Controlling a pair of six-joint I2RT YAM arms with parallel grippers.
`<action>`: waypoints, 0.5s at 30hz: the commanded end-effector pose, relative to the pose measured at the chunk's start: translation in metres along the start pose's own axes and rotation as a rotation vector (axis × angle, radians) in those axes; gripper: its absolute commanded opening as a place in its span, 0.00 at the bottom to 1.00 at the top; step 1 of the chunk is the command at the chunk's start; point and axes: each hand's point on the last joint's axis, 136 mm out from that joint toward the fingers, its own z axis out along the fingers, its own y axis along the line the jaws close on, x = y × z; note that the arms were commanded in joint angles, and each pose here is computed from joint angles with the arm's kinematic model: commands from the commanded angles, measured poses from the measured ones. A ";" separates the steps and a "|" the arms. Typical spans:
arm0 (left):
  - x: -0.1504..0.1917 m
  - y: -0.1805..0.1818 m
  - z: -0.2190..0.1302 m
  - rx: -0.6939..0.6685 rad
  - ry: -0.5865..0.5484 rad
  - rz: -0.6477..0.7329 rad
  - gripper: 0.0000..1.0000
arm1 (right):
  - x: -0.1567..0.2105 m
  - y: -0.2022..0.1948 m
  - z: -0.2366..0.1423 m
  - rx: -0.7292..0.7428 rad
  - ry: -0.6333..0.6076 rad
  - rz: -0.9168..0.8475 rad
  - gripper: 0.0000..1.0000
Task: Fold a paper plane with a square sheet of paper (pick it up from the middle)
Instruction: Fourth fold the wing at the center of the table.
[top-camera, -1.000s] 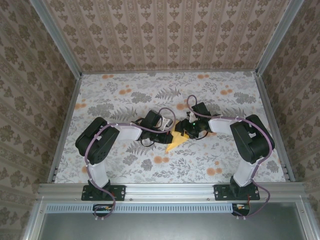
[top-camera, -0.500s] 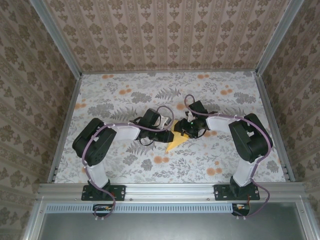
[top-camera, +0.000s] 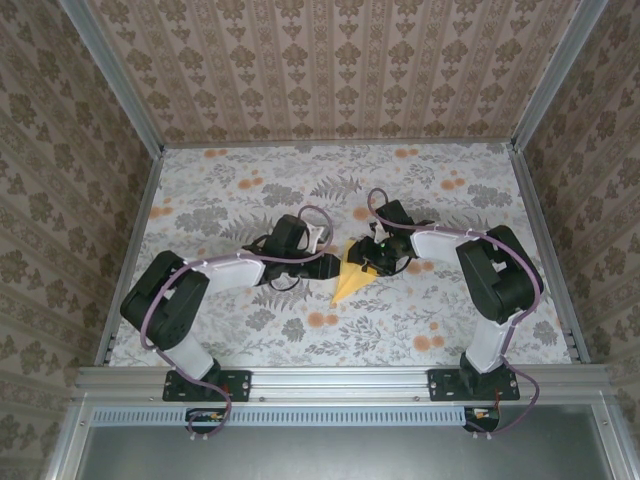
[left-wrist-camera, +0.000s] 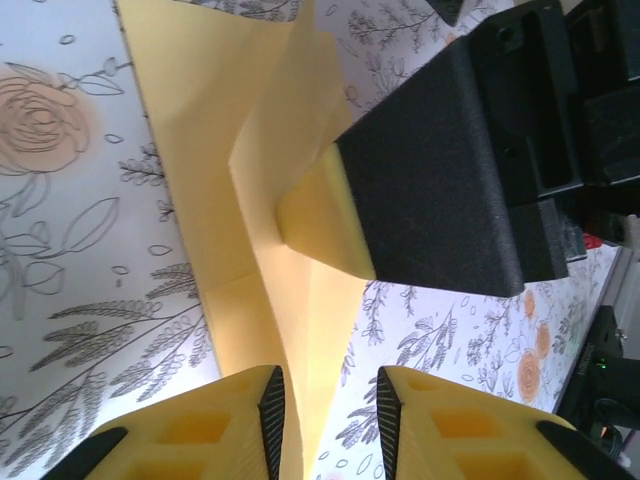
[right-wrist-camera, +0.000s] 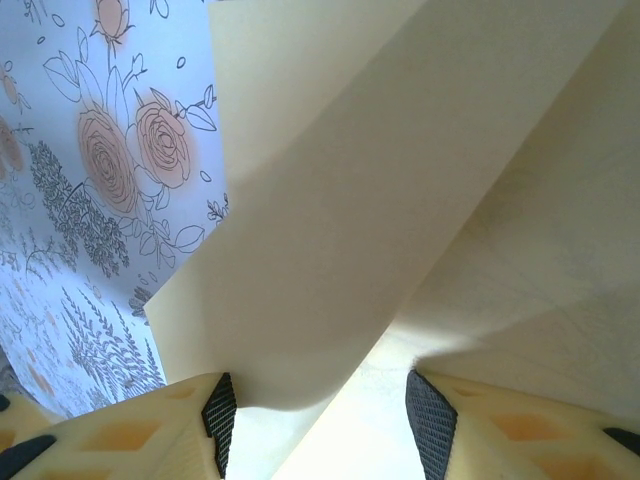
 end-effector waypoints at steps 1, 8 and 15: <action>-0.005 -0.020 0.004 0.063 -0.018 0.017 0.28 | 0.024 -0.066 0.017 0.241 0.074 0.059 0.56; 0.000 -0.014 0.020 0.043 0.034 0.006 0.18 | 0.028 -0.071 0.018 0.259 0.090 0.060 0.57; 0.005 -0.003 0.029 0.008 0.070 -0.017 0.14 | 0.029 -0.075 0.020 0.275 0.097 0.064 0.56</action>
